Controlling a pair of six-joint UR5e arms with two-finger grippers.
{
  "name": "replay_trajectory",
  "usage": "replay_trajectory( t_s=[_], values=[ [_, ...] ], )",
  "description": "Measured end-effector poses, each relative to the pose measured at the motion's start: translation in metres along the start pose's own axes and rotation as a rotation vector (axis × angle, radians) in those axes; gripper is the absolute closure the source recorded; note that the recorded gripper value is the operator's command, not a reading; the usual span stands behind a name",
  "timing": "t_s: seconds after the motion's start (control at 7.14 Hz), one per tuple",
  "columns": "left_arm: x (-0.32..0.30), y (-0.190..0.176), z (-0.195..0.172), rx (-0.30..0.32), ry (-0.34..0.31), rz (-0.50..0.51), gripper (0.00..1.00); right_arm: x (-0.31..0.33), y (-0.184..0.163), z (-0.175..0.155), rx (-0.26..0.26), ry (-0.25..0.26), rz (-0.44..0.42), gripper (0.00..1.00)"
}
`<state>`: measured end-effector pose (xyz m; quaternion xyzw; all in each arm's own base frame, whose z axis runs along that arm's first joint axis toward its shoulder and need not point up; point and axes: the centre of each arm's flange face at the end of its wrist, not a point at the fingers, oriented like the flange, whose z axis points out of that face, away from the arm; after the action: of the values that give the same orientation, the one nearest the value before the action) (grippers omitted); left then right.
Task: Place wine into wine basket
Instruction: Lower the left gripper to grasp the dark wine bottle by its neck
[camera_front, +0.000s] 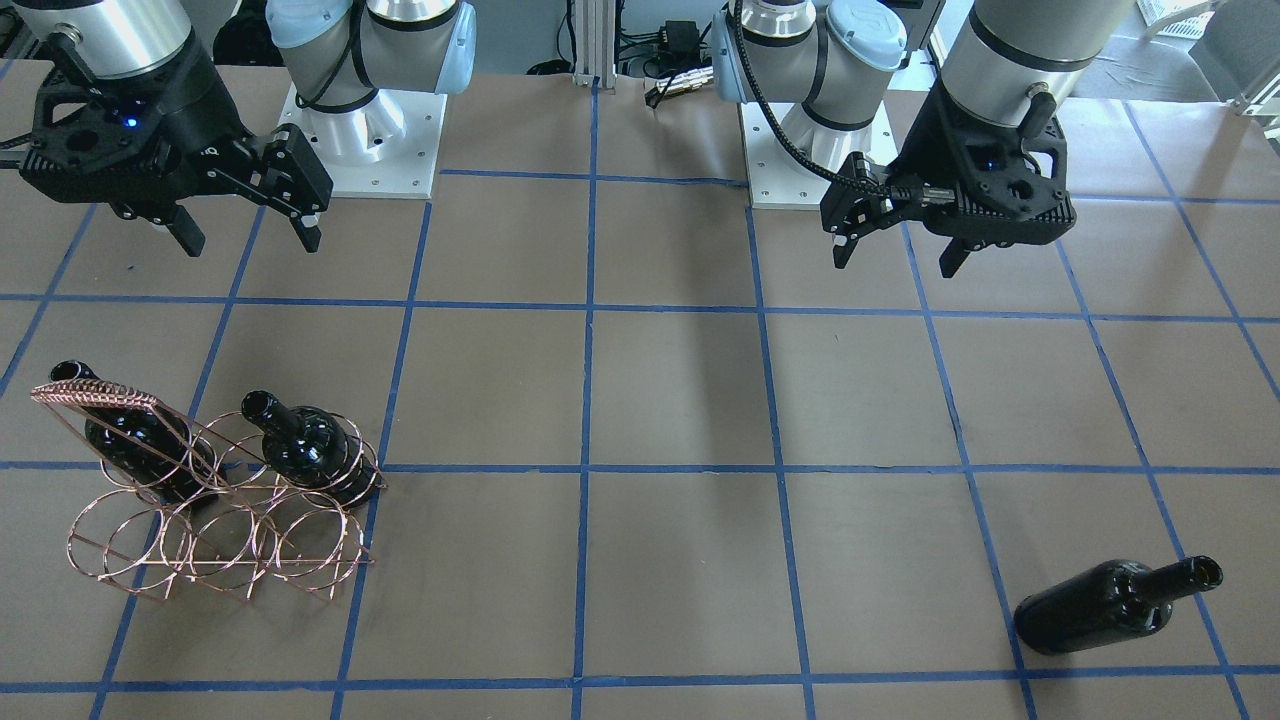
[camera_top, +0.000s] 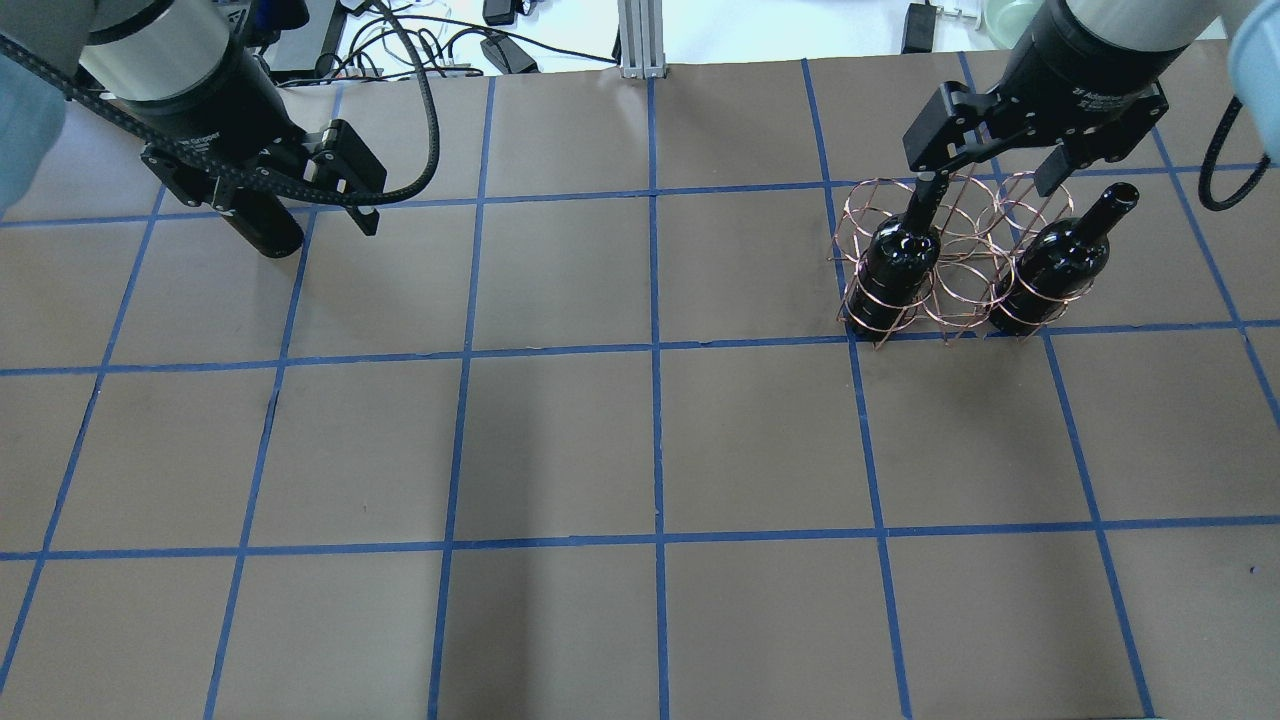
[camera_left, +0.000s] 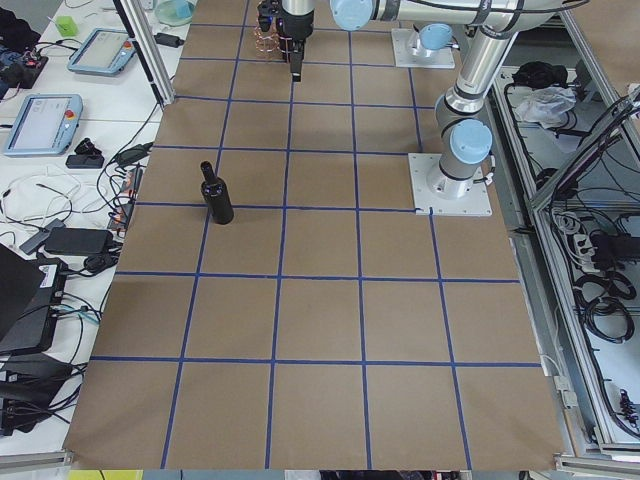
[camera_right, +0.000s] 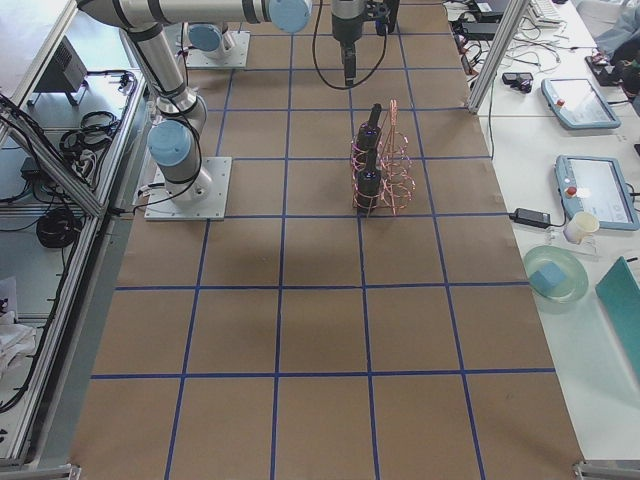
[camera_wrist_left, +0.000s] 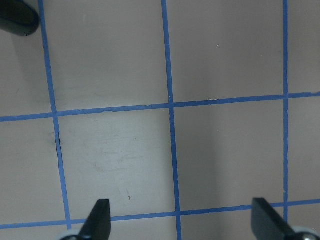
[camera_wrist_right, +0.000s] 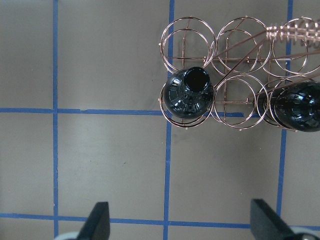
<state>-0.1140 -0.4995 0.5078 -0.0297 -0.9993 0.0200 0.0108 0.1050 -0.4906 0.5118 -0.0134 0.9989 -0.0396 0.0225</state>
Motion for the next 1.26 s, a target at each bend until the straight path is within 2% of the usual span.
replay_trajectory(
  t_s=[0.42, 0.84, 1.26],
  values=[
    [-0.002, -0.006, 0.005, 0.016, -0.002, 0.008, 0.00, 0.000, 0.000, 0.002, -0.008, 0.001, 0.007, 0.00],
    [-0.013, -0.009, 0.008, 0.010, -0.002, -0.011, 0.00, 0.007, 0.001, 0.003, -0.020, 0.066, 0.004, 0.00],
    [-0.059, -0.028, 0.007, 0.027, -0.009, 0.034, 0.00, 0.009, -0.002, 0.006, -0.026, 0.078, 0.006, 0.00]
  ],
)
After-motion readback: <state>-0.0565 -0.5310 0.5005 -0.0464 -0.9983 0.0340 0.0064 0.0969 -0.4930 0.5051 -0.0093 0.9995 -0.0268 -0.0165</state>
